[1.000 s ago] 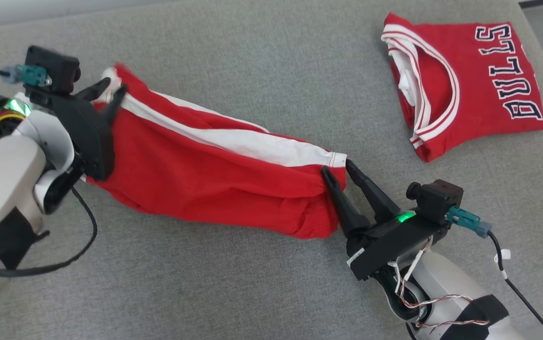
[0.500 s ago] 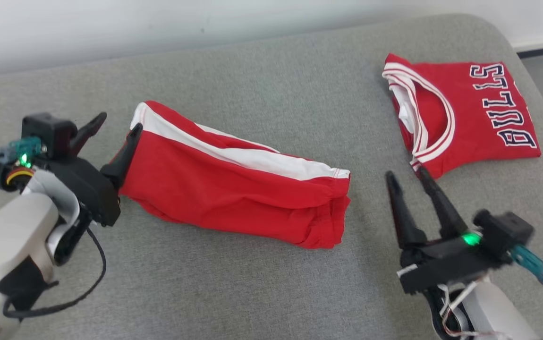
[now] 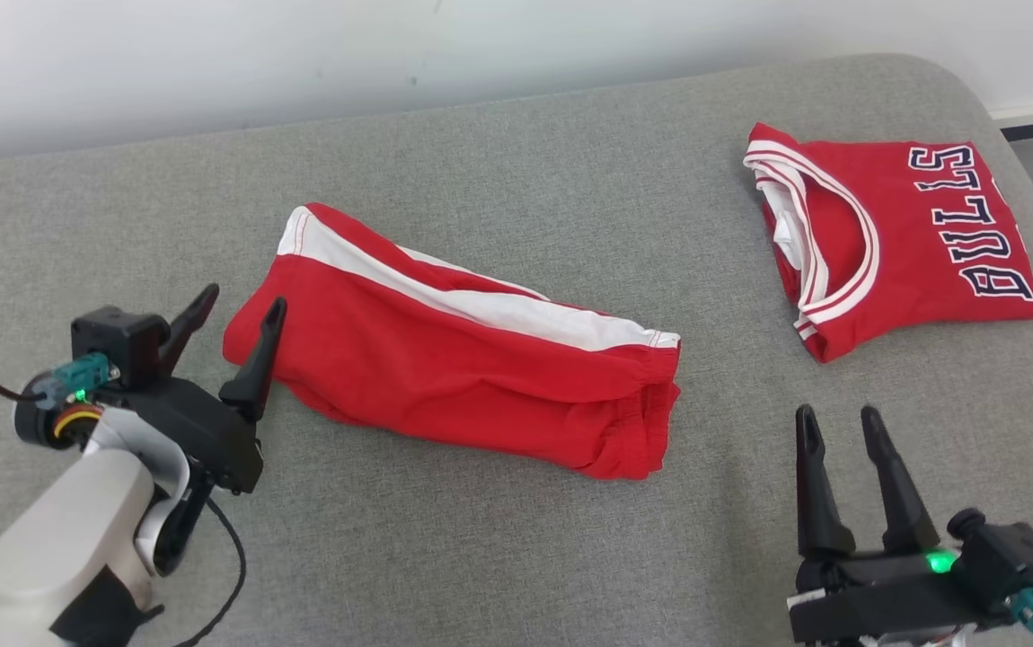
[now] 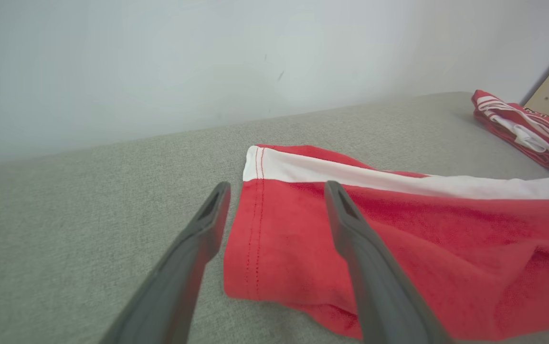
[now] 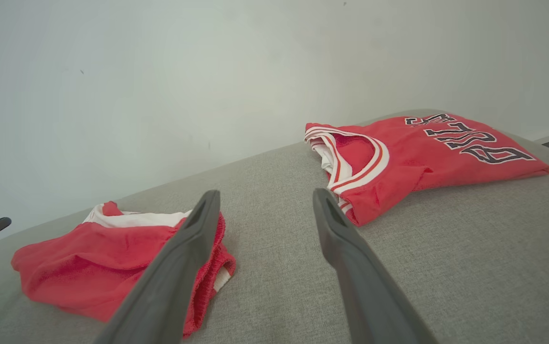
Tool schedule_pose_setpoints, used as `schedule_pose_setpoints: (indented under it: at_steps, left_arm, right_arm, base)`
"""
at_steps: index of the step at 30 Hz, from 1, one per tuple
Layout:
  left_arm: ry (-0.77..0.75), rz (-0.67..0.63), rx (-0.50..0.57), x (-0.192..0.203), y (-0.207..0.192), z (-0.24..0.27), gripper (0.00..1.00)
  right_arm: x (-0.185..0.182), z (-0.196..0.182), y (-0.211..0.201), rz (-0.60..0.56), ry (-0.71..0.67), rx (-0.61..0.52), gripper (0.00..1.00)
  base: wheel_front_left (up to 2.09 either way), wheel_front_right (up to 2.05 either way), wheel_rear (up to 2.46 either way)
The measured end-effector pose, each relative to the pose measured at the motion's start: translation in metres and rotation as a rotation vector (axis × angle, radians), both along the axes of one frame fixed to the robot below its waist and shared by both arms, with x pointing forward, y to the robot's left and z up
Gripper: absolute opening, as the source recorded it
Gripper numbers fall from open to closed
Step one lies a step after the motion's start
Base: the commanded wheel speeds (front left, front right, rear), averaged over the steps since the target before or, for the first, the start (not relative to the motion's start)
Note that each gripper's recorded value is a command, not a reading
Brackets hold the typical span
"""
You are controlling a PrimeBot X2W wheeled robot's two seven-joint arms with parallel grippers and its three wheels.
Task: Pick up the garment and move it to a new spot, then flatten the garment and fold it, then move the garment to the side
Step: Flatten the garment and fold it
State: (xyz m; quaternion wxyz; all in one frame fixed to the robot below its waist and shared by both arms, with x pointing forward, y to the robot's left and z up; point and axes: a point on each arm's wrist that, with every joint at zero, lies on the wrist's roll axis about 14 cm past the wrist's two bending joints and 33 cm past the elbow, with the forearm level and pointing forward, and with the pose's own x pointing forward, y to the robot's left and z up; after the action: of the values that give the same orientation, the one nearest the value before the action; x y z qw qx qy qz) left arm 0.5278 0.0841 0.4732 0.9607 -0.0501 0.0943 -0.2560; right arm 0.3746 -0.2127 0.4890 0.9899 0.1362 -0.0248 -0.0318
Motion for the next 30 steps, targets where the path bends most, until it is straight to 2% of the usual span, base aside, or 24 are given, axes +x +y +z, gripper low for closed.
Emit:
schedule_pose_setpoints:
  at_steps: [13, 22, 23, 25, 30]
  left_arm:
    - [0.136, 0.064, 0.029, -0.001, 0.003, -0.048, 1.0]
    - [0.255, 0.012, 0.056, -0.006, -0.018, -0.076, 1.0]
    - [0.263, 0.005, 0.063, -0.006, -0.02, -0.078, 0.9]
    - [0.264, -0.004, 0.084, -0.007, -0.019, -0.08, 0.0]
    - [0.261, -0.013, 0.089, -0.012, -0.02, -0.078, 0.0]
  right_arm:
    - [-0.006, -0.006, 0.001, -0.005, 0.024, -0.007, 1.0]
    - [-0.01, -0.015, -0.007, -0.029, 0.056, -0.011, 1.0]
    - [-0.01, -0.016, -0.007, -0.032, 0.057, -0.011, 1.0]
    - [-0.011, -0.016, -0.008, -0.035, 0.059, -0.009, 1.0]
    - [-0.012, -0.014, -0.007, -0.032, 0.051, -0.007, 1.0]
  base:
    - [0.0, 0.0, 0.0]
    - [0.0, 0.0, 0.0]
    - [0.0, 0.0, 0.0]
    - [0.0, 0.0, 0.0]
    - [0.0, 0.0, 0.0]
